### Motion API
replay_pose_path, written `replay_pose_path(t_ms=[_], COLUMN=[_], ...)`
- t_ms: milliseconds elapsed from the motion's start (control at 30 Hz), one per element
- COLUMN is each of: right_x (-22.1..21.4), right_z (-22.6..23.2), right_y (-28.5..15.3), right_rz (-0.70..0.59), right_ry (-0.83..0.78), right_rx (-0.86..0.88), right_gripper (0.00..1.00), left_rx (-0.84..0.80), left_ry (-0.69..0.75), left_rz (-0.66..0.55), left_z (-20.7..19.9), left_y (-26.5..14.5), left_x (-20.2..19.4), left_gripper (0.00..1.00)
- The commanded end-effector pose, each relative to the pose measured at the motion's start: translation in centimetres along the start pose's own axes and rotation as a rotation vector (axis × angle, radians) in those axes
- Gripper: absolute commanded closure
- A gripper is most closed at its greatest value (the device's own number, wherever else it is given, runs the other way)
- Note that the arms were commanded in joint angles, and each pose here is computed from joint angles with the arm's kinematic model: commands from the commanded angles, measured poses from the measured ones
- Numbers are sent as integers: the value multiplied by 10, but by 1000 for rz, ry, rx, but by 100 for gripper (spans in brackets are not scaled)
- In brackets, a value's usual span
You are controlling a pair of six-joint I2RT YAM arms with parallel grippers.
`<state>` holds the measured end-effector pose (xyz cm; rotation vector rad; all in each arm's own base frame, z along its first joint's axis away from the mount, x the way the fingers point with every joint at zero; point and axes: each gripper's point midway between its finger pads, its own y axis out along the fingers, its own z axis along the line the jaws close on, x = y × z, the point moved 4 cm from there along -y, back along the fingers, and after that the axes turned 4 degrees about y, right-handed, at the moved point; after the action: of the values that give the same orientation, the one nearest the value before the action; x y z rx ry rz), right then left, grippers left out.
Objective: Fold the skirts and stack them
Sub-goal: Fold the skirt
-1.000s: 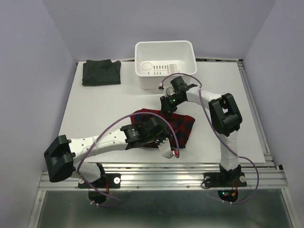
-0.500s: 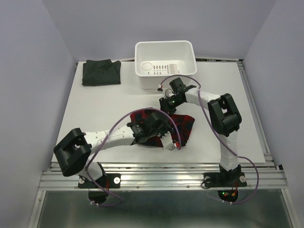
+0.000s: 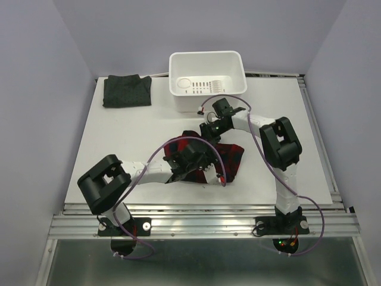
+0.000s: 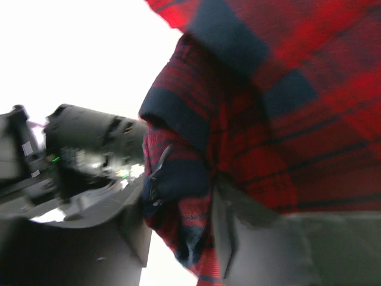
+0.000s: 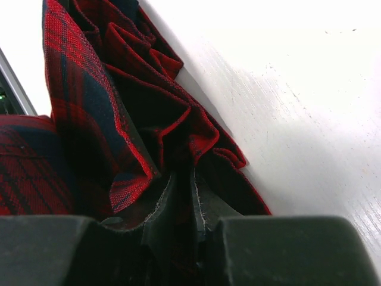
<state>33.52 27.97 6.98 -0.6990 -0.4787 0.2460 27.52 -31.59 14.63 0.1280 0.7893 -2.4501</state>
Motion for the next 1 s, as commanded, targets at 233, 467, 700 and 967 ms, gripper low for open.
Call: replay_pose_path(t_ms=[233,467,700,967], right_x=[9,47,96,124], right_z=[5,10,-6,20], right_y=[2,-9,-47,-119], right_rz=[-8,-92,-238,-323], right_ry=[-29,-48,-75,-241], right_rx=[-16,-46,-143,-130], right_gripper=[78,73,64,38], left_rx=[427,457,504,367], left_ry=[71,144,-43,-1006], left_rz=[55,-41,30,-78], left_z=[76,69,87,109], left_y=[-67,-101,-132,-186], left_x=[-12,9,-11,-35], left_gripper=[29,2,2,2])
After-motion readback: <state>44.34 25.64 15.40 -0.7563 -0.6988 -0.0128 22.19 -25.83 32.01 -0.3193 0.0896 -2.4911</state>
